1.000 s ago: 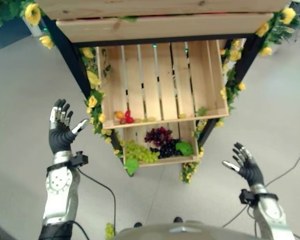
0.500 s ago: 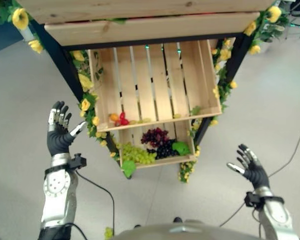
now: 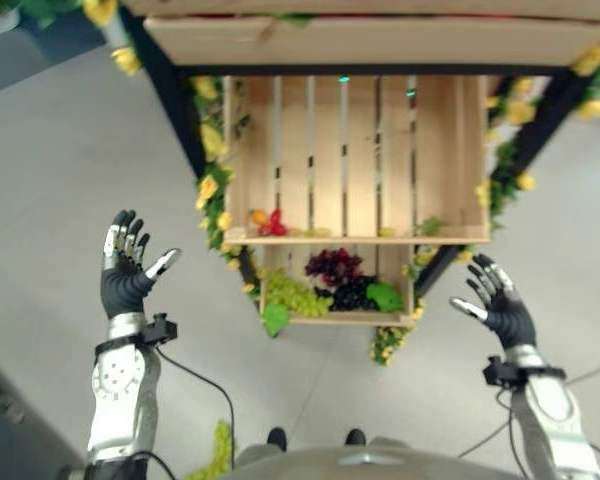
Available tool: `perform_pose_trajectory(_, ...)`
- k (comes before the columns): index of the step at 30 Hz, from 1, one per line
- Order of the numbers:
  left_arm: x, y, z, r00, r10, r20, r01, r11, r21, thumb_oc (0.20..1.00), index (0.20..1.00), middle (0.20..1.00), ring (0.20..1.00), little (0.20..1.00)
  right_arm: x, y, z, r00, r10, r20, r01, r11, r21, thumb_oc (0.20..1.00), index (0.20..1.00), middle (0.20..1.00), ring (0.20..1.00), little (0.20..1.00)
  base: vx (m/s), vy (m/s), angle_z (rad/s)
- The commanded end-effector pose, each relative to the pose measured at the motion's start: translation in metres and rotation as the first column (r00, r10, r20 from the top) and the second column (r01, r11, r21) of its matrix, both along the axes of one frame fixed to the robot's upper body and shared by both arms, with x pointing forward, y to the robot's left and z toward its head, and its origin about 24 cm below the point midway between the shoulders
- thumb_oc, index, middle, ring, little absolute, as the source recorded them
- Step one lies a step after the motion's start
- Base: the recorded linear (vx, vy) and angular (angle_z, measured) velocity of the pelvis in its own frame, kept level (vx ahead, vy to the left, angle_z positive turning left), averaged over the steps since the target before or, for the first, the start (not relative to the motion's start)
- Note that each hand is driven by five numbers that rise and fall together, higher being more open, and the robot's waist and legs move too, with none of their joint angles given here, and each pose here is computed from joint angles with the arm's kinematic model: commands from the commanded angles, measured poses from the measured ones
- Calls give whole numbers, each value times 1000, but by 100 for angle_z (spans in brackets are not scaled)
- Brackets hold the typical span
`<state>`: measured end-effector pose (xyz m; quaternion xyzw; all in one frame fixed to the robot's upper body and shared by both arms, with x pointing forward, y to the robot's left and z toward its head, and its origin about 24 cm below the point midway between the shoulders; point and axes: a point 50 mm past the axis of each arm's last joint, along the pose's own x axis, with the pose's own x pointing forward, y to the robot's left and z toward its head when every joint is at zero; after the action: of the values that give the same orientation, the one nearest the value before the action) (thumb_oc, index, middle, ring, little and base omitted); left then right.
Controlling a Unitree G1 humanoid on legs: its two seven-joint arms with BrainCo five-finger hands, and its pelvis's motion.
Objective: Pick up the fruits from the basket on one side to the basket on the other side
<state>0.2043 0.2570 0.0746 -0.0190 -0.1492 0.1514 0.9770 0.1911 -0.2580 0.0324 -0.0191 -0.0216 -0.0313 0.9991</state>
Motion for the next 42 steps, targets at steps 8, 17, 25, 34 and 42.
perform_pose_trajectory(8, 12, 0, 36, 986, -55, 160, 44, 996, 72, 1000, 1000, 1000, 1000, 1000, 36, 23, 58, 950, 116, 288, -99, 992, -74, 1000, 1000, 1000, 1000, 1000, -22, -8, 81)
perform_pose_trajectory(17, 11, 3, 39, 985, -53, 166, 40, 996, 80, 1000, 1000, 1000, 1000, 1000, 45, 38, 49, 955, 132, 265, -125, 991, -44, 1000, 1000, 1000, 1000, 1000, 100, 57, 36)
perform_pose_trajectory(25, 16, 0, 47, 979, -40, 200, 23, 996, 89, 1000, 1000, 1000, 1000, 1000, 46, 44, 44, 960, 122, 253, -115, 992, -45, 1000, 1000, 1000, 1000, 1000, 149, 204, 33)
perform_pose_trajectory(34, 43, -25, 61, 953, -152, 263, 129, 986, 102, 1000, 1000, 1000, 1000, 1000, 48, 36, 54, 953, 103, 285, -83, 993, -83, 1000, 1000, 1000, 1000, 1000, 76, -111, 99)
perform_pose_trajectory(42, 37, -24, 54, 960, -143, 241, 125, 988, 87, 1000, 1000, 1000, 1000, 1000, 46, 32, 53, 954, 109, 280, -94, 993, -65, 1000, 1000, 1000, 1000, 1000, 75, -257, 151)
